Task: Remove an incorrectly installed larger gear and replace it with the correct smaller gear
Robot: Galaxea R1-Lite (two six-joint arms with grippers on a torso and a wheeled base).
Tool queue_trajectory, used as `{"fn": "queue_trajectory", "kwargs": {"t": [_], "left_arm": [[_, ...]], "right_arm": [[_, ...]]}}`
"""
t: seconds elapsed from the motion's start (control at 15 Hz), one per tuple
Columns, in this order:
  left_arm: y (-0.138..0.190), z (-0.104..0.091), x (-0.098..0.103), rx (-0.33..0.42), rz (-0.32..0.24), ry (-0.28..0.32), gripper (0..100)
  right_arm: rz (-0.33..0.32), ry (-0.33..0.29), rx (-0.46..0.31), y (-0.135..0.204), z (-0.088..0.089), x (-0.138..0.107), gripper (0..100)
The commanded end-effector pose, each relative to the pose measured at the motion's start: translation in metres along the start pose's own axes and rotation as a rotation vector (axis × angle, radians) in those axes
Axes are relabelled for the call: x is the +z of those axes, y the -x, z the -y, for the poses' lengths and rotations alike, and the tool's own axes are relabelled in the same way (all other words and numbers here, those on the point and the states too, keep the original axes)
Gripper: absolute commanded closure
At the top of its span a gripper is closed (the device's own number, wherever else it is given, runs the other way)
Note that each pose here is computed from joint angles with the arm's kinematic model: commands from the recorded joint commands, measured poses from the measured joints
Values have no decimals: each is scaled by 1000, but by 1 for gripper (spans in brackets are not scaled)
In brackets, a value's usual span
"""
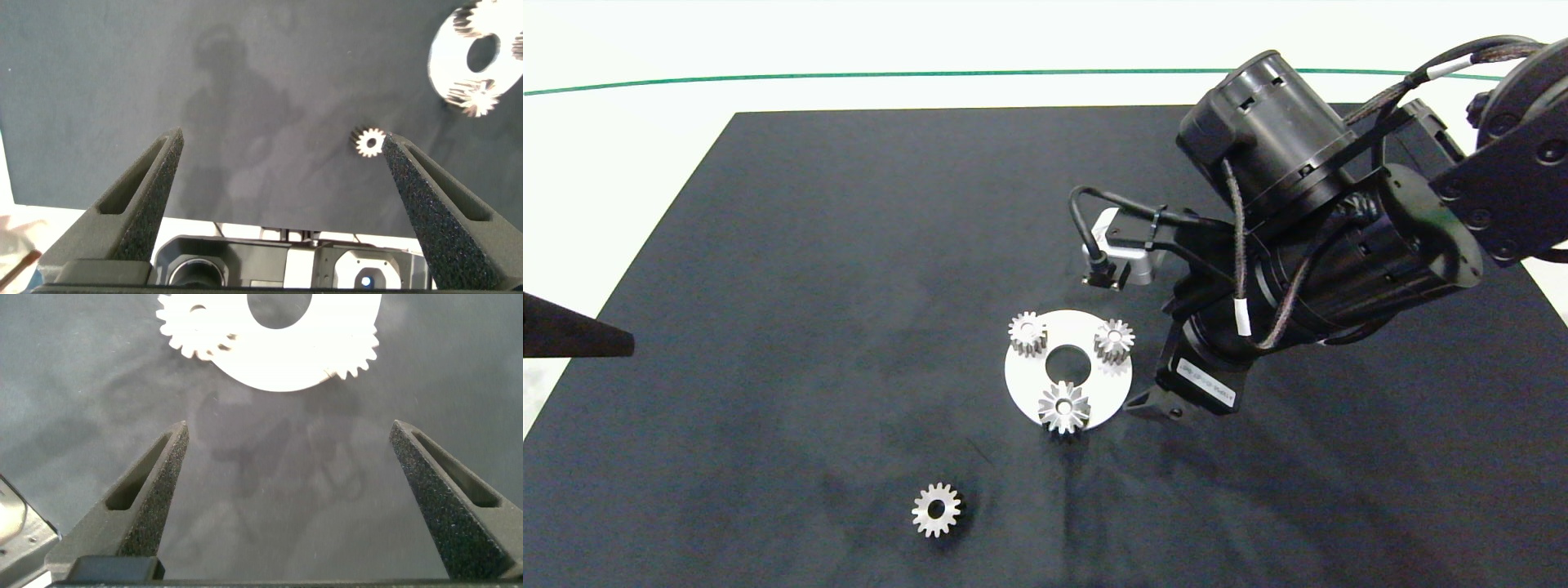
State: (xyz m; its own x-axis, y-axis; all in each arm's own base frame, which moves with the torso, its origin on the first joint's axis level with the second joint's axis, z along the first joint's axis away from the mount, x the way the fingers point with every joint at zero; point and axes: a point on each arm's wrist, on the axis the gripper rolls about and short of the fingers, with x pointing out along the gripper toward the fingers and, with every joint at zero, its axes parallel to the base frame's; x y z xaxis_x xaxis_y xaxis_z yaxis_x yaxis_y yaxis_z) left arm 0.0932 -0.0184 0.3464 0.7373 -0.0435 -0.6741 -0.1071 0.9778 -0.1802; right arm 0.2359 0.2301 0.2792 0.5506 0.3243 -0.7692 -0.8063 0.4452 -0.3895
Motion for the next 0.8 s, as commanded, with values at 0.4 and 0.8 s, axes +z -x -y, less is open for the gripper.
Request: {"fn": "queue_trajectory", "kwargs": {"t": [0.4, 0.8], "left_arm": [[13, -4, -6, 1, 37, -3, 0], [14, -5, -7, -1, 41, -2, 0]], "right_arm": [[33, 258, 70, -12, -10, 13, 0], [-17, 359, 121, -27, -22, 23, 0]]}}
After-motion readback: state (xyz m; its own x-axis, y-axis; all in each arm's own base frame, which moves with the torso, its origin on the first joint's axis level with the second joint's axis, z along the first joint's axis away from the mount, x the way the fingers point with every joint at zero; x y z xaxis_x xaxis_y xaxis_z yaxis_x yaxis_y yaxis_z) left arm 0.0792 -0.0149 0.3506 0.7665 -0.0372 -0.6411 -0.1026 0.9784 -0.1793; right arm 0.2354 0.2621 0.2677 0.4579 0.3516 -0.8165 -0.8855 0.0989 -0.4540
